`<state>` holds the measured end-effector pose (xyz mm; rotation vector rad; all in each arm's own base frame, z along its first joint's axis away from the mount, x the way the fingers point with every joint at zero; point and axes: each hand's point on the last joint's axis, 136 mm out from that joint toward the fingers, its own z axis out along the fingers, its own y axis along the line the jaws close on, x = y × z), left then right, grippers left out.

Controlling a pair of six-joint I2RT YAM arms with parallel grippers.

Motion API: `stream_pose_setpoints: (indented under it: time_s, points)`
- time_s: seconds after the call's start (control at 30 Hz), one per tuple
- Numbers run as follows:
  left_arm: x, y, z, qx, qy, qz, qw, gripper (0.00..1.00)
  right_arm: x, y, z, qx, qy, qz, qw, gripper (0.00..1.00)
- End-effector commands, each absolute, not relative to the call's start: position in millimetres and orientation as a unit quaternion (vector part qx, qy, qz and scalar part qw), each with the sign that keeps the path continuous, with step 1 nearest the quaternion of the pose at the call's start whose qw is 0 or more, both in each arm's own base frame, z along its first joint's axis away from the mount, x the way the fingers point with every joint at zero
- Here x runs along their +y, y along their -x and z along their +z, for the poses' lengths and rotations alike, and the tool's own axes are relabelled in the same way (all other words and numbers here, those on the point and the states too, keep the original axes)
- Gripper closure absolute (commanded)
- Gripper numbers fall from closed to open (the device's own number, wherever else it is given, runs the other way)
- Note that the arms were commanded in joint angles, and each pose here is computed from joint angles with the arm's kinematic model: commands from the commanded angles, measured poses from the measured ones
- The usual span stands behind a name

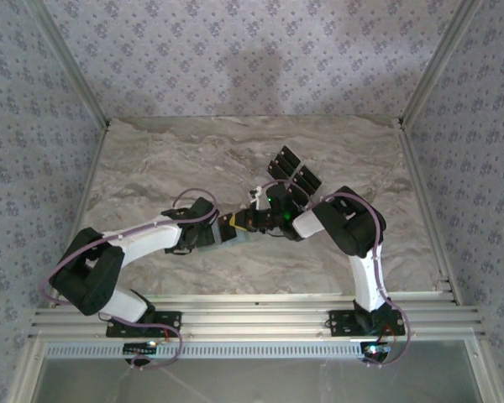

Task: Put the credit cards into the card holder

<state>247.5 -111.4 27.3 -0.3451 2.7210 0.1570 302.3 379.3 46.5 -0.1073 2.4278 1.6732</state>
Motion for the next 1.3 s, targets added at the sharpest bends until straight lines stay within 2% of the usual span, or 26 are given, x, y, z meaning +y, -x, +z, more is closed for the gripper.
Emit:
stream_pose_setpoints:
  time_s: [0.0,0.73,1.27]
  points:
    - [-97.4,-224.6,14.1,0.977,0.112,0.090,0.157,0.03,388.3,-300.0,51.1,0.806,0.038,0.584,0.084,1.00]
    - [-98.0,-224.5,13.2,0.977,0.111,0.090,0.156,0.03,390.8,-278.7,29.2,0.815,0.047,0.576,0.046,1.00]
    - [-97.6,-224.4,13.9,0.977,0.111,0.090,0.156,0.03,395.4,-277.8,47.7,0.796,0.071,0.599,0.049,1.00]
